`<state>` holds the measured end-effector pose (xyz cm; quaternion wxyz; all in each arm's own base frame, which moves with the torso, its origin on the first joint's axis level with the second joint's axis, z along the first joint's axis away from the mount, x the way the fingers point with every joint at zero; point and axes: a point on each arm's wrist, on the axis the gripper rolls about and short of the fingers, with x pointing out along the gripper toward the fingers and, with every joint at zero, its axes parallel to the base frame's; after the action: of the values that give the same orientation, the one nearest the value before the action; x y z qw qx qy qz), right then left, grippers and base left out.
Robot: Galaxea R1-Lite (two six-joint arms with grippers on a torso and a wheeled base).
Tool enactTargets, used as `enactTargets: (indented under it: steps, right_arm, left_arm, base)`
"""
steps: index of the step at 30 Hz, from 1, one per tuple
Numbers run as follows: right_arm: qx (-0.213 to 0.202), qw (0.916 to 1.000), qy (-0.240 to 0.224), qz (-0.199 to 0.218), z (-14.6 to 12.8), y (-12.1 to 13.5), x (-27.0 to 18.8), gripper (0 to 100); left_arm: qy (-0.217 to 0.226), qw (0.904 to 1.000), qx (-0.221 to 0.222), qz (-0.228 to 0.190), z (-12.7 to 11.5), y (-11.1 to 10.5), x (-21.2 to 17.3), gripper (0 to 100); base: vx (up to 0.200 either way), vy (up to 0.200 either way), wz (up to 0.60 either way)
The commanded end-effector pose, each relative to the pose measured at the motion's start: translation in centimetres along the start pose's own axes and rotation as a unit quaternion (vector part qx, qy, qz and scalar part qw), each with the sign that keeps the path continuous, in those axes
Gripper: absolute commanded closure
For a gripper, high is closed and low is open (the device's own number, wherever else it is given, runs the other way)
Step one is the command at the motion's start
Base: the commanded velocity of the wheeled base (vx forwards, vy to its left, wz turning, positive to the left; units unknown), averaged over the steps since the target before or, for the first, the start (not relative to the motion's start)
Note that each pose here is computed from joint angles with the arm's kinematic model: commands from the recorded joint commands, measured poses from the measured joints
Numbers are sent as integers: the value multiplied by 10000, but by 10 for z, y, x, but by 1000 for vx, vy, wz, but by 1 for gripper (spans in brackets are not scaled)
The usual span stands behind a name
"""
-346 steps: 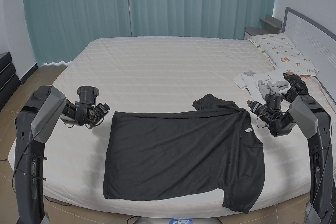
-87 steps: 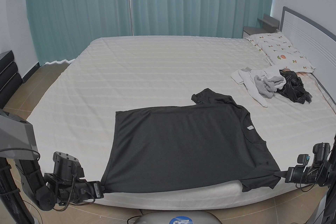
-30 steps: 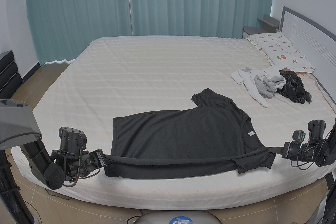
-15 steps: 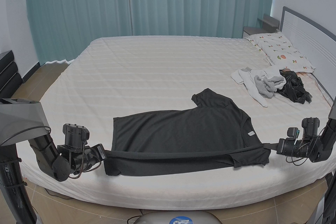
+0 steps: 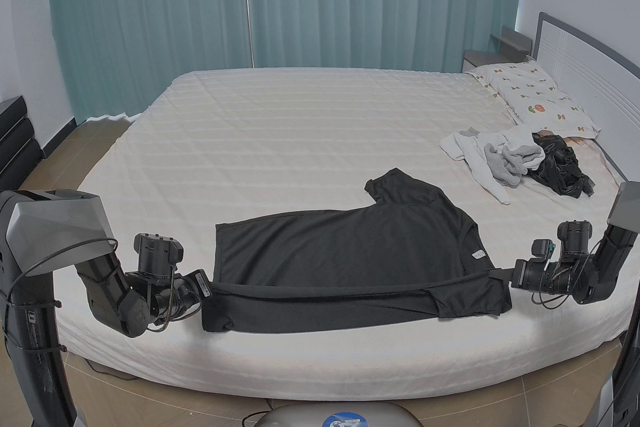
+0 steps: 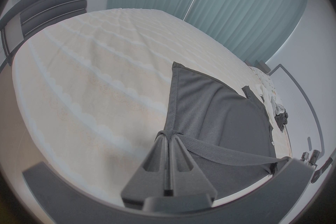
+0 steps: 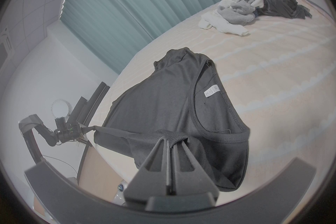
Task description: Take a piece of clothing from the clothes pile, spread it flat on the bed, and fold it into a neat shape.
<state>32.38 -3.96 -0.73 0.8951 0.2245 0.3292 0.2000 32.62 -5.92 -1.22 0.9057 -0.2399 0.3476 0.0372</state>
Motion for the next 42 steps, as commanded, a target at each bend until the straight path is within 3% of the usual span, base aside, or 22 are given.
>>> enactTargets:
  steps: [1, 14, 20, 21, 25, 30, 34, 39, 41, 42]
  right_arm:
    - [85, 9999, 56, -3, -2, -4, 8, 100]
    - [200, 9997, 68, -115, -3, -12, 23, 100]
    - [223, 9996, 105, -134, -5, -15, 28, 100]
    - [218, 9996, 89, -136, -4, -16, 28, 0]
    - [266, 9995, 80, -129, -4, -16, 29, 0]
    - [470, 9985, -136, -238, 7, -10, 19, 0]
    - [608, 9970, -266, -389, 11, -11, 10, 0]
    - [670, 9963, -305, -444, 2, -4, -7, 0]
    - [670, 9963, -305, -444, 2, -4, -7, 0]
    - [751, 9955, -324, -478, -5, 0, -16, 0]
  left_arm:
    - [44, 10000, 1, 23, -3, 1, 9, 100]
    - [-170, 9997, -69, -139, 8, -8, 20, 100]
    - [-47, 10000, -58, -61, 1, -4, 31, 100]
    - [-9, 10000, -46, -49, -2, -4, 33, 0]
    - [-99, 9999, -117, -68, 1, -6, 38, 0]
    - [-501, 9949, -843, -215, 20, -15, 21, 0]
    - [-507, 9943, -913, -230, 23, -11, 8, 0]
    - [354, 9935, -848, -677, 3, -1, -11, 0]
    - [354, 9935, -848, -677, 3, -1, -11, 0]
    - [711, 9936, -570, -661, -12, 7, -19, 0]
  base:
    - [0, 0, 0]
    - [0, 0, 0]
    - [0, 0, 0]
    - [0, 0, 0]
    - [0, 0, 0]
    - [0, 0, 0]
    - [0, 0, 0]
    - [0, 0, 0]
    - [0, 0, 0]
    - [0, 0, 0]
